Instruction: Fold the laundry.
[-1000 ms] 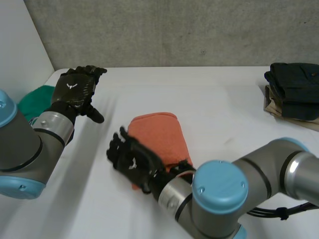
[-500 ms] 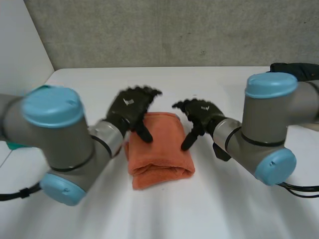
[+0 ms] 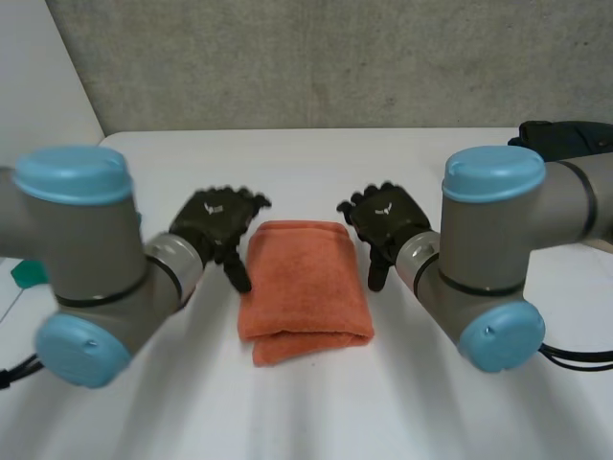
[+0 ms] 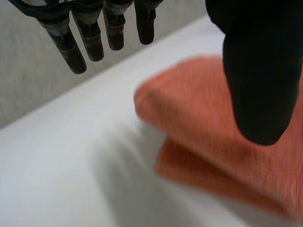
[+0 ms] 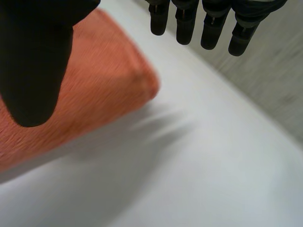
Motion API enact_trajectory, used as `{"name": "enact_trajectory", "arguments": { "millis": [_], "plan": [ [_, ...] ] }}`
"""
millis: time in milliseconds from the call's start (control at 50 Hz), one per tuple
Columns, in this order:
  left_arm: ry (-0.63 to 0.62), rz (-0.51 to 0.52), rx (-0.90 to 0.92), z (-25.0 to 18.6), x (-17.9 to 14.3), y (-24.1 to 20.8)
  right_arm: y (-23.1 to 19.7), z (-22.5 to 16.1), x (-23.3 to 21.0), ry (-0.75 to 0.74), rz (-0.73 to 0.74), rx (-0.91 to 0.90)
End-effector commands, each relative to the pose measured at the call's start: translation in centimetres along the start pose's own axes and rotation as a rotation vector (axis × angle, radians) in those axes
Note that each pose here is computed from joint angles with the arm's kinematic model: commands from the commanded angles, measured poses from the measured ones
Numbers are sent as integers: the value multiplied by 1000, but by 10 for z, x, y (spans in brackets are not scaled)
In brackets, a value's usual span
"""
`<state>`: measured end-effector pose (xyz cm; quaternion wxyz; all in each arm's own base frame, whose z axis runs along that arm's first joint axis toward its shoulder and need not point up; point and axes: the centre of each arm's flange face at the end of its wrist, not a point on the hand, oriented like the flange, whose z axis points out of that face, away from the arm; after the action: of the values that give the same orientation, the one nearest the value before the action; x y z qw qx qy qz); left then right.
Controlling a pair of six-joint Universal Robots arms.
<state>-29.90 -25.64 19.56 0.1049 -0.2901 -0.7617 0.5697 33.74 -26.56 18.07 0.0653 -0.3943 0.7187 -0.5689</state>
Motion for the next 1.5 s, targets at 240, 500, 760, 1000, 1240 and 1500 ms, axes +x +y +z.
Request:
{"name": "enact_trajectory", "arguments": {
  "millis": [240, 500, 760, 1000, 1240, 1500],
  "plan": [
    [501, -238, 282, -58, -12, -94, 21, -85, -84, -41, -129, 232],
    [674, -154, 245, -80, 25, -74, 70, -46, -111, 17, -134, 243],
    [573, -162, 274, -68, 15, -72, 72, -13, -105, 115, -220, 310],
    [571, -177, 276, -67, 15, -70, 51, 0, -96, 116, -184, 373],
    [541, -168, 323, -67, 6, -83, -11, 28, -38, 141, -46, 517],
    [439, -215, 492, -71, -15, -130, -110, 22, 174, 574, 53, 872]
  ]
}}
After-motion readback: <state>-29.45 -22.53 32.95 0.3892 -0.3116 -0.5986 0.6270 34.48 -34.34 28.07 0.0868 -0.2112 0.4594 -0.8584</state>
